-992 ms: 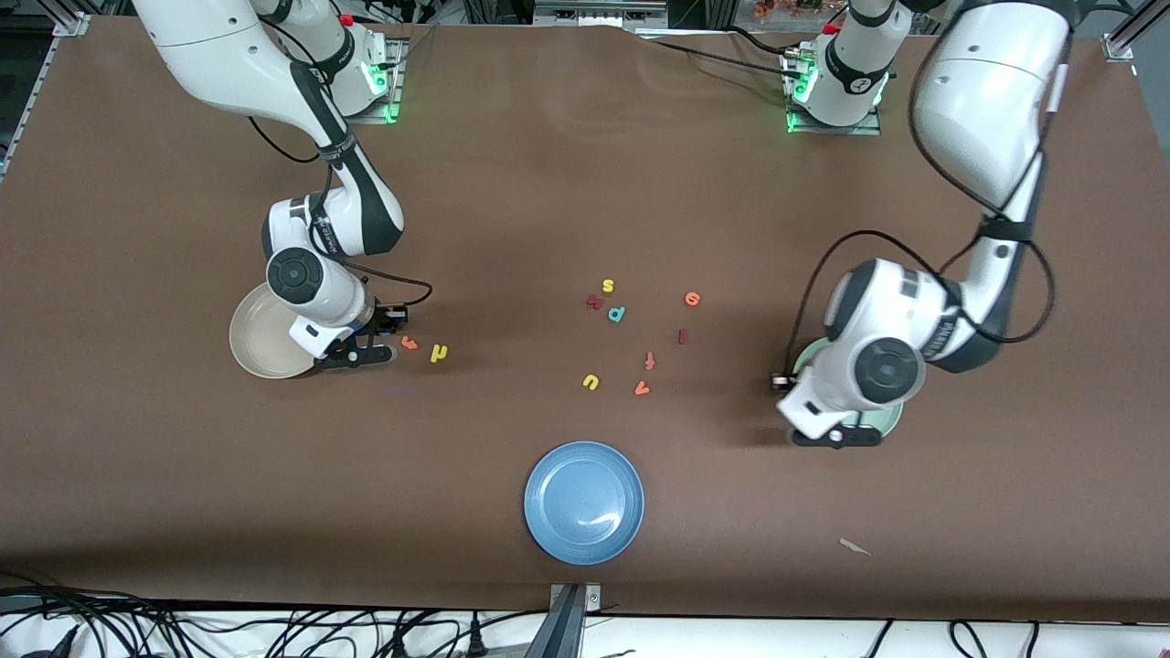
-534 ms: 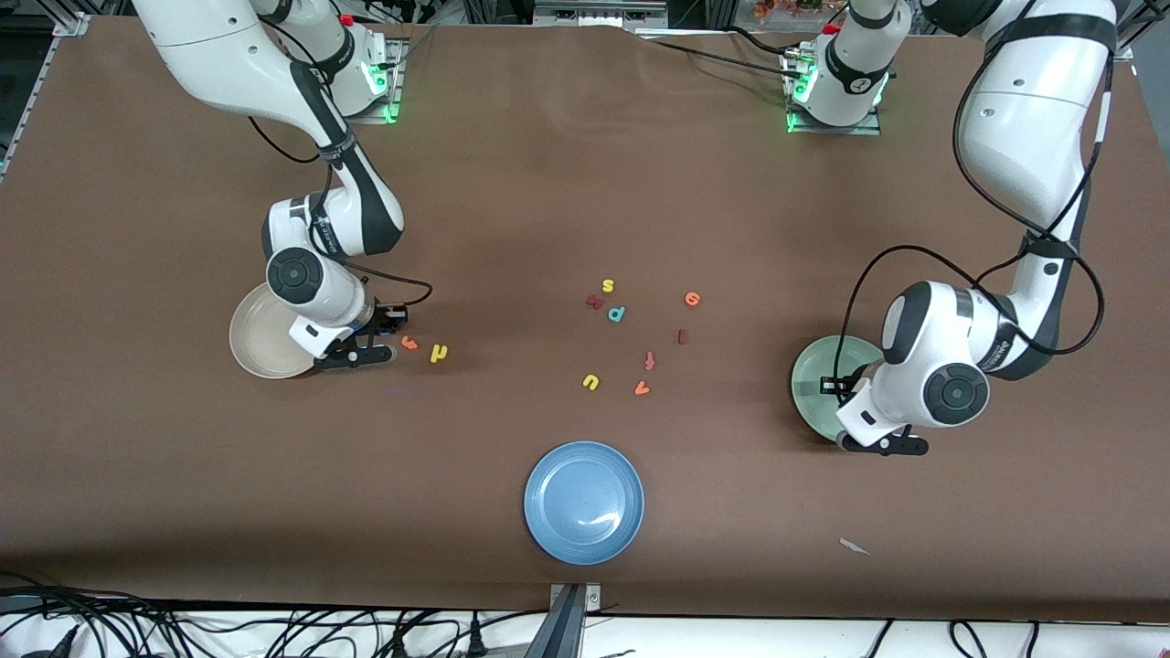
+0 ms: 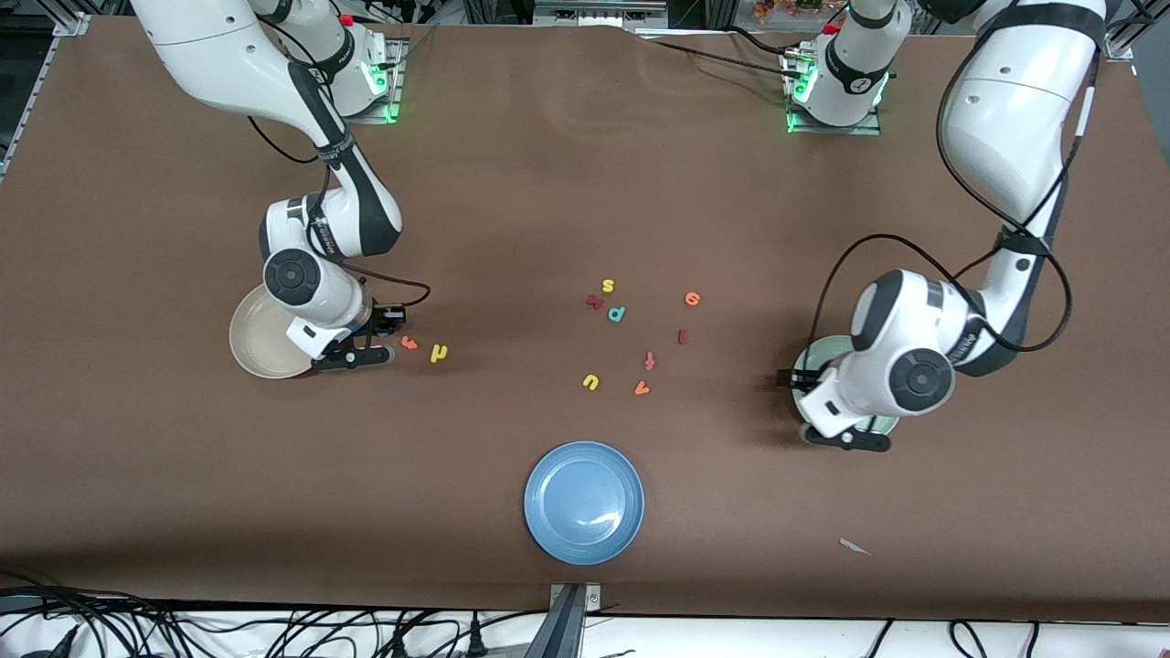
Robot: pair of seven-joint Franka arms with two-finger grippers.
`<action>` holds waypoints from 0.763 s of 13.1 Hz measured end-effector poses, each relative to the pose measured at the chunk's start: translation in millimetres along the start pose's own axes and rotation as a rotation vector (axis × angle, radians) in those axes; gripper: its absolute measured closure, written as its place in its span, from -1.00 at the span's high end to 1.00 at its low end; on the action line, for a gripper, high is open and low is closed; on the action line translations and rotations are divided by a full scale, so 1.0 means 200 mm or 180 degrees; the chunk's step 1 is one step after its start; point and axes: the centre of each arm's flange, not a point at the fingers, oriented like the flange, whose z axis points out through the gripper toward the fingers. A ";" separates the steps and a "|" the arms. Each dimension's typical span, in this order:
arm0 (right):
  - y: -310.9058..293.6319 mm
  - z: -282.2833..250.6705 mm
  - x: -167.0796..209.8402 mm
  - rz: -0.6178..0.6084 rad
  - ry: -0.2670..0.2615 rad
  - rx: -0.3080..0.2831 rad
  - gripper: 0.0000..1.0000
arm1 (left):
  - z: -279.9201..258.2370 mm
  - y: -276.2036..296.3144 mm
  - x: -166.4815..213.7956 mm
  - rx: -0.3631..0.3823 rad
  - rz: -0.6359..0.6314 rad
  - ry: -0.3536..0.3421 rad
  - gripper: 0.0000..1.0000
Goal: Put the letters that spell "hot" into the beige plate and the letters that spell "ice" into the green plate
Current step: 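Place the blue ring on the beige plate while the left gripper reaches the red letter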
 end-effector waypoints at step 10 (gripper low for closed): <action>0.76 -0.40 0.08 0.0124 -0.0458 -0.0158 -0.44 | 0.37 0.97 -0.26 -0.0020 0.0344 0.0059 0.72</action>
